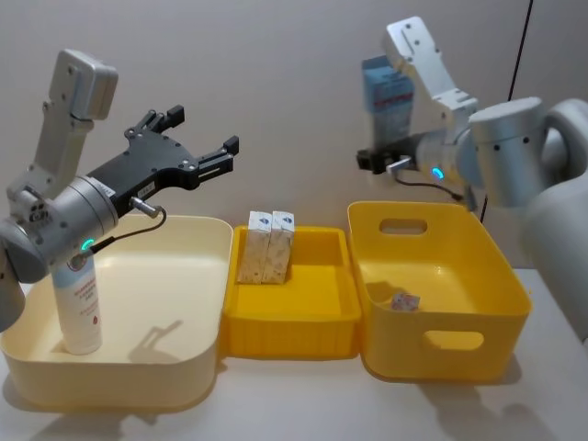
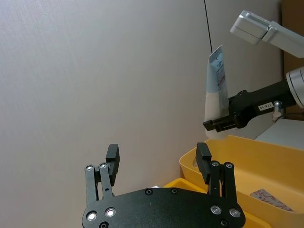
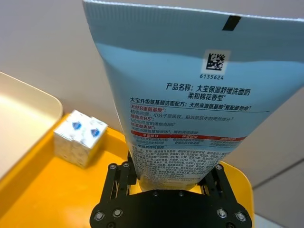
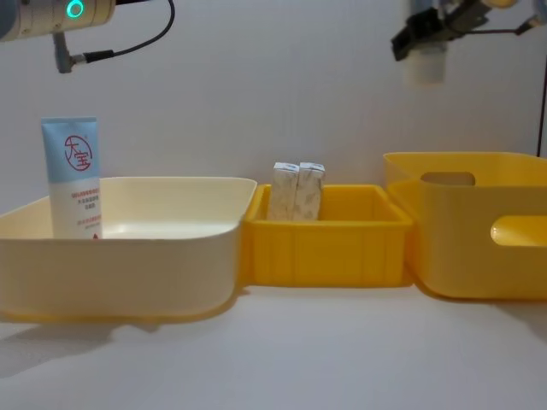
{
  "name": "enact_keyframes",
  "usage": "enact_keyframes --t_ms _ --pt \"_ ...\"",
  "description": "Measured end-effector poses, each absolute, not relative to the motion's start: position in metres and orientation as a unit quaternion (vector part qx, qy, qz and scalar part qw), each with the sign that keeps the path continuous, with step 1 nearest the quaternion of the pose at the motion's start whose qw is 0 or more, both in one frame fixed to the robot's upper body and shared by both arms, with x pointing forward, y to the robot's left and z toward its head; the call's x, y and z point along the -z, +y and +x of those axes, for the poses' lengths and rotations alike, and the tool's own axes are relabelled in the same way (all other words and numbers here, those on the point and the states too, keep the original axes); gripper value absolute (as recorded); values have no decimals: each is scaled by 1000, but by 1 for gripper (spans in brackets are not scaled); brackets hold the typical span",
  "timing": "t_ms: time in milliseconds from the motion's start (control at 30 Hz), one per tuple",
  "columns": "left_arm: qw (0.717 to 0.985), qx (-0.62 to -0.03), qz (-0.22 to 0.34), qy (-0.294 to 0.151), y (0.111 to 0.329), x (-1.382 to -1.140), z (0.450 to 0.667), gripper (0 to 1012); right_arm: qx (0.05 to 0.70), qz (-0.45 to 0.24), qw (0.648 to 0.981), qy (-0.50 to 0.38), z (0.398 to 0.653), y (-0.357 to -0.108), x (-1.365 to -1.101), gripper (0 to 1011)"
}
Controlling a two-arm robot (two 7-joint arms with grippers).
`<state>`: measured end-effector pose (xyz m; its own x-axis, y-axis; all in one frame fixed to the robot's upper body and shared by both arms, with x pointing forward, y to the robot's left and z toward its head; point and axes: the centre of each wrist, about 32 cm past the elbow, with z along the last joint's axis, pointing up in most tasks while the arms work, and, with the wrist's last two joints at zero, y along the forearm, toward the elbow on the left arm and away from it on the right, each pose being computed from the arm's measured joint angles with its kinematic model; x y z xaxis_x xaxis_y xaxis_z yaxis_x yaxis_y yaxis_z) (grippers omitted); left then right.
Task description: Bimanual collaborative sorting of washing and personal care products
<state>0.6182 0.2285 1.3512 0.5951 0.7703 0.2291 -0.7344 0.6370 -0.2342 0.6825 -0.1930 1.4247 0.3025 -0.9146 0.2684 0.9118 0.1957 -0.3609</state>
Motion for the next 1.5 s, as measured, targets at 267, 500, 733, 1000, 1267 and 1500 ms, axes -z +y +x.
enact_keyframes --t_ms 267,500,733,1000,1267,1500 --pt "891 -422 -58 -156 228 -1351 618 1000 609 -263 747 44 694 -215 -1435 625" --pt "891 -422 -58 -156 228 -1351 618 1000 608 -293 733 86 705 -230 -1442 625" --pt "891 -422 -58 -156 228 -1351 618 1000 594 -330 722 131 721 -240 -1447 625" --pt "891 -422 -58 -156 229 -1351 618 999 583 -353 714 161 732 -246 -1451 712" --pt "891 -422 -58 -156 228 -1351 618 999 578 -364 709 176 735 -251 -1453 931" --pt "891 -422 -58 -156 228 -1351 618 999 575 -370 706 186 736 -253 -1455 1001"
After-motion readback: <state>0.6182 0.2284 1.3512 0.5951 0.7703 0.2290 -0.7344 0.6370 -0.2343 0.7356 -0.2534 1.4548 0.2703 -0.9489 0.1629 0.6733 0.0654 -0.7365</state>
